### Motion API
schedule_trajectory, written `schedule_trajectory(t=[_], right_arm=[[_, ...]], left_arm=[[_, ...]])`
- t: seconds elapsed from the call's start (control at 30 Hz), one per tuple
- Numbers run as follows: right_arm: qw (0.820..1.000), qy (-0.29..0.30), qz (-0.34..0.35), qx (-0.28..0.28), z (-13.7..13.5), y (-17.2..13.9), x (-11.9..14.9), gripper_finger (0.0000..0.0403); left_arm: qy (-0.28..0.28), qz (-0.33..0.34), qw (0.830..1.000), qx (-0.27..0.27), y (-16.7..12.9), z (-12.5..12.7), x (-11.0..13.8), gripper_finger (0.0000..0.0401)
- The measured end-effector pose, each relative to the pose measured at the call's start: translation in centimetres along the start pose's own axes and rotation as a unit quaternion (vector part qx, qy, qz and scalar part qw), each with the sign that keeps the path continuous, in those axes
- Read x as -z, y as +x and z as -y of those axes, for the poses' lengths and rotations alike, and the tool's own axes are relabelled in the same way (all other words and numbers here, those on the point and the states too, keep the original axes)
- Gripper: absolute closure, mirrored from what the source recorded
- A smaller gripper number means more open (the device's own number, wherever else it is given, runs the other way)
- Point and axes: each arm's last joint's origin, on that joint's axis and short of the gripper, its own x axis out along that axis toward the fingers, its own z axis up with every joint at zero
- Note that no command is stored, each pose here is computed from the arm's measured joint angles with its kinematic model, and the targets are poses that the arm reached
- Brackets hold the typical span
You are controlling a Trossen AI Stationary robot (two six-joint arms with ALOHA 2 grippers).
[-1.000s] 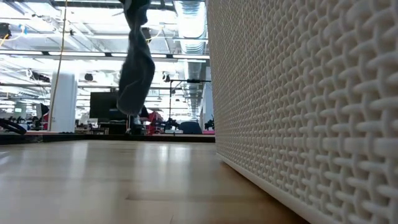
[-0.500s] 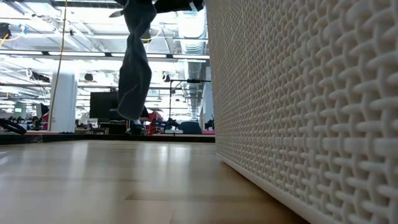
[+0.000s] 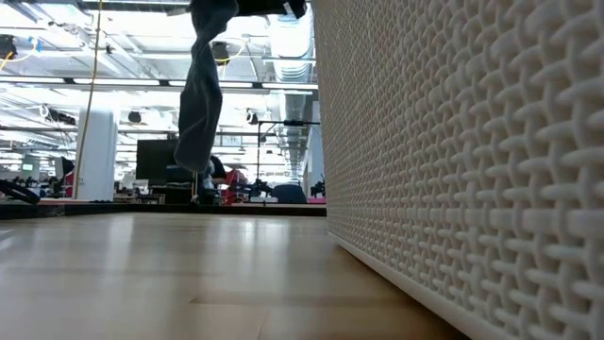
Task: Sort clothes
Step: Put the blue sock into the top white laundry bin
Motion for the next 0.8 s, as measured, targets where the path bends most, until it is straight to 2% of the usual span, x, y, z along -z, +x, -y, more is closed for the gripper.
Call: schedule_trajectory(t=[0.4,0.53,0.67,0.8], right_arm=[[0.999,-0.010,-0.033,-0.001,-0.4,1.2,1.3,0.0323],[0.999,-0.032,-0.039,-0.002,-0.3,1.1,1.4,0.0382],[0.998,-0.041,-0.040,0.000,-0.2,0.6,1.2,0.0394],[0.997,-0.049,-0.054,0.030,0.4,-0.5,0.8,0.0399]], left_arm=[[-0.002,0.020,1.000,0.023,0.0,0.1,-0.3,0.0397],[-0.006,0.022,0.999,0.034,0.0,0.2,-0.3,0.0396],[-0.016,0.020,0.999,0.039,0.0,0.2,-0.2,0.0389],[-0.021,0.010,0.999,0.040,0.0,0.3,0.0,0.0354]])
